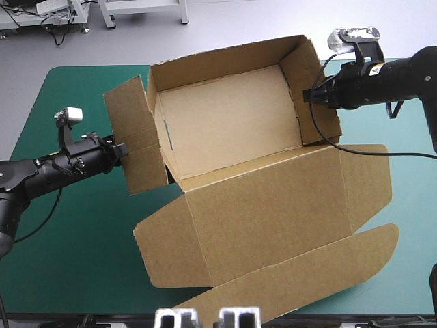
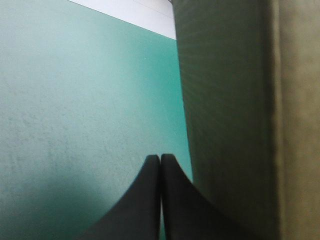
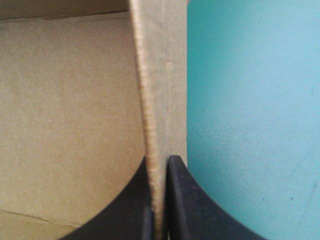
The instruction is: Fold the box
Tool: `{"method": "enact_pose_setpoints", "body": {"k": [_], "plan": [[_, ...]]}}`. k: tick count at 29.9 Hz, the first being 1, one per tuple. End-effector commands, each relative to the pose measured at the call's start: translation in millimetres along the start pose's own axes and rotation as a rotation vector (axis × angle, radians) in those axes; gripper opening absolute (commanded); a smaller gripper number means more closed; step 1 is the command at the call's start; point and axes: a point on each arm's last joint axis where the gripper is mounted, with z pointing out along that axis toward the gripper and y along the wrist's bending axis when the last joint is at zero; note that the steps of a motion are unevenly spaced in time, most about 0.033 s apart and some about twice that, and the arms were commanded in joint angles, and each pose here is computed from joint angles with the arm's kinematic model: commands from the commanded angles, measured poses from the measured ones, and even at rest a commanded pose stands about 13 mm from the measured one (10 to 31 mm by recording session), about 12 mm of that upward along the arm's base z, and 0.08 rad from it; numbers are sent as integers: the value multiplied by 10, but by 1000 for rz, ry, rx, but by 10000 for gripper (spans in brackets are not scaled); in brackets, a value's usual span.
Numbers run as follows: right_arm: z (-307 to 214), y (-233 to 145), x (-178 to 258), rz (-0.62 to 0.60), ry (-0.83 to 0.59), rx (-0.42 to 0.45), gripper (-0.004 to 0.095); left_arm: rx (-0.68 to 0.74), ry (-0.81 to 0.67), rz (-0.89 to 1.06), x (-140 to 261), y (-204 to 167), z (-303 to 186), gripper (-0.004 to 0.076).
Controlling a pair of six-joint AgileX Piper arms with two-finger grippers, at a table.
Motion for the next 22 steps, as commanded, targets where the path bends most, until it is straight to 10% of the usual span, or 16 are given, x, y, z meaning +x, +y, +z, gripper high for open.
{"method": "enact_pose_setpoints", "body": {"k": [1, 22], "plan": [[-243, 128, -124, -4, -165, -15, -13, 111, -46, -6, -79, -195, -51, -10], [118, -30, -24, 17, -213, -19, -13, 217, -95, -9, -123, -289, -70, -10]]}}
